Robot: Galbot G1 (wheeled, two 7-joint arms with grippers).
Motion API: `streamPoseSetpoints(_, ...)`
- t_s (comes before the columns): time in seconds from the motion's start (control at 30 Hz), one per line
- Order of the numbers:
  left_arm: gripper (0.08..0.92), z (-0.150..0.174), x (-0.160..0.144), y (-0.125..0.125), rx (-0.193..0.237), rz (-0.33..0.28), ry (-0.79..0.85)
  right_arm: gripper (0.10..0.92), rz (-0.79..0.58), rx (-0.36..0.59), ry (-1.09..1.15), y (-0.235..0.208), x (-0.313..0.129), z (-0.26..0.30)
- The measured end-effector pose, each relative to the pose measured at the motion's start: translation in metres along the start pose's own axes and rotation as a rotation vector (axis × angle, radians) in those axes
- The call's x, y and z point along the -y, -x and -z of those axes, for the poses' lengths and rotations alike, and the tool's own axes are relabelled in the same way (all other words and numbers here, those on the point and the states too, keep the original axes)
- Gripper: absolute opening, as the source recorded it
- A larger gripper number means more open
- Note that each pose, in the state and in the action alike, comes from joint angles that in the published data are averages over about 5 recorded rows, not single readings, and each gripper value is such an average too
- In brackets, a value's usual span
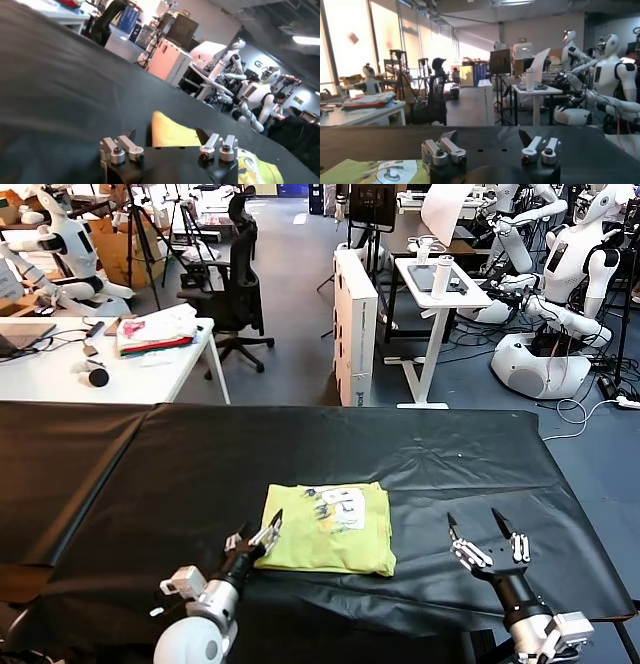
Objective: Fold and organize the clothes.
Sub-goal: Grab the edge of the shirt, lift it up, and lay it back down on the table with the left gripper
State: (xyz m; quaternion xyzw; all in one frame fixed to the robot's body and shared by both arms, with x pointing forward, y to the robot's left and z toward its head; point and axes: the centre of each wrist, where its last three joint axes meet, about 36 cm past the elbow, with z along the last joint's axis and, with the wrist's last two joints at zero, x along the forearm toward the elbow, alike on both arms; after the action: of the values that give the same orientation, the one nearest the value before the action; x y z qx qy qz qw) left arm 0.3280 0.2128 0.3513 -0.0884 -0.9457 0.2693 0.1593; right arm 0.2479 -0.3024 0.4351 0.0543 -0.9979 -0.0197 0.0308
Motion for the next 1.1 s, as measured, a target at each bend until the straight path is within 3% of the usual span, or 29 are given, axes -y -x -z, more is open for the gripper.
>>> streamPoseSetpoints(0.37, 0.685, -0.005, 0.000, 0.001, -0.018, -0.004, -0.040, 0.907, 0.002, 0.001, -0.006, -0.001, -0.002, -0.001)
streamPoseSetpoints(0.47, 0.562, -0.005, 0.000, 0.001, -0.020, -0.005, -0.046, 0.907, 0.002, 0.001, -0.009, -0.001, -0.002, -0.001)
streamPoseSetpoints(0.63, 0.252, -0.002, 0.002, 0.000, -0.022, -0.014, -0.068, 0.907, 0.003, -0.001, -0.015, 0.000, -0.003, -0.003)
streamPoseSetpoints(0.7, 0.187, 0.000, 0.002, -0.001, -0.025, -0.016, -0.079, 0.907, 0.003, -0.002, -0.018, 0.000, -0.003, -0.004)
streamPoseSetpoints(0.9, 0.180, 0.010, 0.001, -0.005, -0.016, -0.001, -0.050, 0.907, -0.004, -0.005, -0.027, 0.003, -0.004, -0.008)
streamPoseSetpoints(1.1, 0.179, 0.038, -0.014, -0.015, 0.020, 0.066, 0.121, 0.907, -0.004, -0.012, -0.033, 0.008, -0.006, -0.015)
